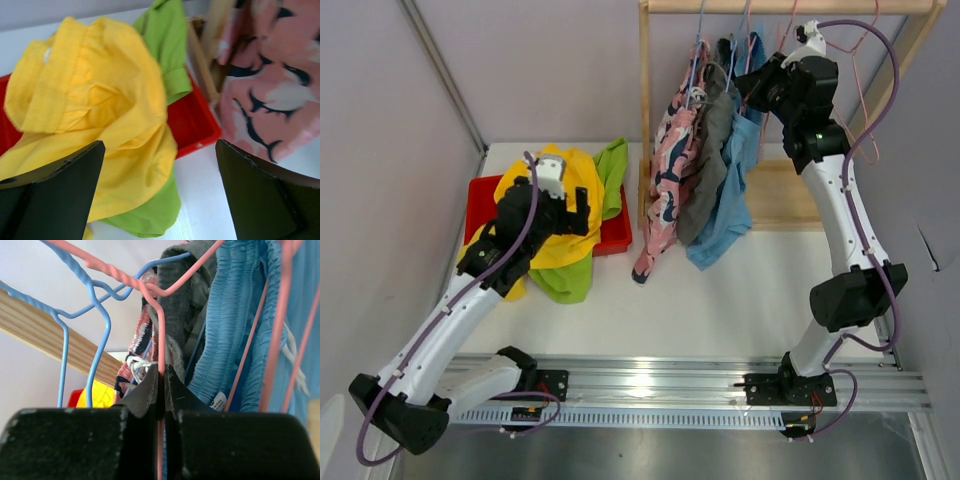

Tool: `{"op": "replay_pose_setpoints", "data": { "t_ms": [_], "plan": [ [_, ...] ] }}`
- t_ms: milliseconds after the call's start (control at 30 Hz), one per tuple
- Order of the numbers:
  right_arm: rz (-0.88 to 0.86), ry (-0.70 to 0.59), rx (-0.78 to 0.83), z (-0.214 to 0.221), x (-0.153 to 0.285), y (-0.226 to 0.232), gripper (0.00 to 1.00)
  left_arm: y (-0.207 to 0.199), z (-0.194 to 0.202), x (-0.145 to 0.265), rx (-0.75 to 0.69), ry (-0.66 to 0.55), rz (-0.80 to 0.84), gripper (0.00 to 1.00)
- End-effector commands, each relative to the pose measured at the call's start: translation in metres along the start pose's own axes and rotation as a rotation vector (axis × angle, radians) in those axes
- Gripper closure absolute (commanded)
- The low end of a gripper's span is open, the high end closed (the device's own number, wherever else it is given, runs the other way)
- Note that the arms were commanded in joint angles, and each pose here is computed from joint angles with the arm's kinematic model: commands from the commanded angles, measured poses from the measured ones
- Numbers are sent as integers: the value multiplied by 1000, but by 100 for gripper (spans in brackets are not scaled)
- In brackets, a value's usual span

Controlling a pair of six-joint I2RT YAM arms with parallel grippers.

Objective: Remove the shorts from the hanger

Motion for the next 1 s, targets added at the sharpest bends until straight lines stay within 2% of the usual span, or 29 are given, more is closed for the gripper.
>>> {"op": "replay_pose_setpoints", "data": {
  "t_ms": [0, 133, 267, 433, 500, 567, 600, 667, 700, 767, 833, 967],
  "plan": [
    [-22, -195, 106, -63, 41, 22, 100, -31, -31, 23, -76, -93, 80, 1],
    [-14, -231, 128, -85, 63, 26, 100, -61, -57, 51, -69, -126, 195, 1],
    [-18, -281, 138, -104, 85, 32, 100, -93, -67, 69, -106, -132, 336, 1],
    [-24, -316, 127, -117, 103, 33, 100, -113, -70, 74, -126, -114, 371, 1],
    [-27, -331, 119, -122, 115, 36, 100, -126, -68, 82, -127, -114, 459, 1],
    [-34, -334, 105, -122, 122, 39, 100, -144, -60, 91, -135, -96, 579, 1],
    [-43, -339, 99, -123, 127, 41, 100, -154, -61, 94, -117, -124, 645, 0],
    [-73, -365, 89, -128, 145, 49, 100, -174, -41, 98, -134, -104, 765, 1],
    [-78, -354, 69, -124, 148, 51, 100, -188, -43, 103, -113, -142, 865, 1],
    [-99, -378, 62, -127, 169, 60, 100, -212, -21, 101, -140, -126, 932, 1],
    [-125, -386, 46, -125, 186, 70, 100, -231, -18, 100, -127, -159, 992, 1],
    [-162, -390, 17, -123, 211, 81, 100, -279, 1, 86, -140, -176, 1025, 0]
  ]
}}
Point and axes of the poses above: each gripper's point midway between its finger pads, its own x axis back along the fingers, its own y axis along the line the jaws close on, z = x × y, the point moved 10 cm from there along x, back along the fingers, and after that the axes turned 11 degrees about x, right-handed, at the moved point
